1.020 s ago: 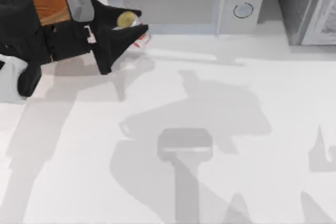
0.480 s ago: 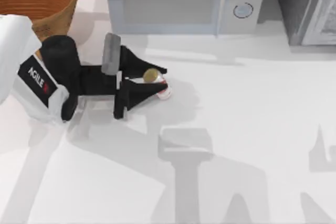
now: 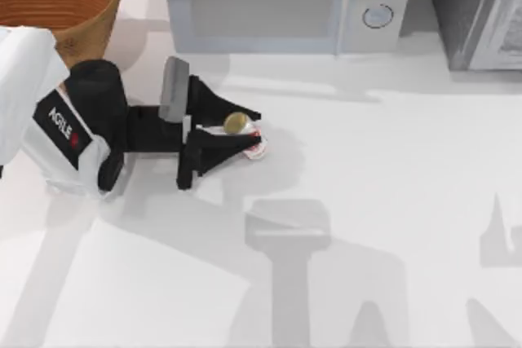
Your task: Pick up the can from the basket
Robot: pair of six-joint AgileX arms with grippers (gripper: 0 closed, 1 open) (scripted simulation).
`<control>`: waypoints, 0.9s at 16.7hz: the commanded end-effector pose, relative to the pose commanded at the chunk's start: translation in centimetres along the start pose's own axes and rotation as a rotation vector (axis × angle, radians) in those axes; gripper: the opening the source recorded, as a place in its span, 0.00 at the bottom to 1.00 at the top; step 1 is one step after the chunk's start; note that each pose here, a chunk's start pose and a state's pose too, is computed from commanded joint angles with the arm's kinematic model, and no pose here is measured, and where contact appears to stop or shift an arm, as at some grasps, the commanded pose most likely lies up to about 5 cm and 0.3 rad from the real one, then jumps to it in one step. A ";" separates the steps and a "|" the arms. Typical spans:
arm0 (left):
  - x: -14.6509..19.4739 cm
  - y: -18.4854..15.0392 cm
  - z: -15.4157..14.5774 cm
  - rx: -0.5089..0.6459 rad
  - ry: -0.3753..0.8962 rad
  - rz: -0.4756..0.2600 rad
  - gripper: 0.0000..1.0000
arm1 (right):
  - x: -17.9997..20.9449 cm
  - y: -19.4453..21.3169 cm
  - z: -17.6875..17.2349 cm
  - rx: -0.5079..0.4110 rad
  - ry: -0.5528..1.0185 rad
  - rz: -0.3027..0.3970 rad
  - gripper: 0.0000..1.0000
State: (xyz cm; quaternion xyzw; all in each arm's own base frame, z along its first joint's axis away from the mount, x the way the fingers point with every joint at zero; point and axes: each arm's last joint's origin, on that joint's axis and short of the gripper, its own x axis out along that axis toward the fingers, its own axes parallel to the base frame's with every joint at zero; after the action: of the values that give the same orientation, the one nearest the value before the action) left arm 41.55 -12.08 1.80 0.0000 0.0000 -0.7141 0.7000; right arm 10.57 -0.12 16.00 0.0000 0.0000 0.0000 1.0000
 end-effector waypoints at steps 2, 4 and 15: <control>0.0 0.0 0.0 0.000 0.000 0.000 0.23 | 0.0 0.0 0.0 0.000 0.000 0.000 1.00; 0.0 0.0 0.0 0.000 0.000 0.000 0.38 | 0.0 0.0 0.0 0.000 0.000 0.000 1.00; 0.0 0.0 0.0 0.000 0.000 0.000 1.00 | 0.0 0.0 0.0 0.000 0.000 0.000 1.00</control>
State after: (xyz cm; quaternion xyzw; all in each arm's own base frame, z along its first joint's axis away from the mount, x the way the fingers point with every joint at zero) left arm 41.55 -12.08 1.80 0.0000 0.0000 -0.7141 0.7000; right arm 10.57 -0.12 16.00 0.0000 0.0000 0.0000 1.0000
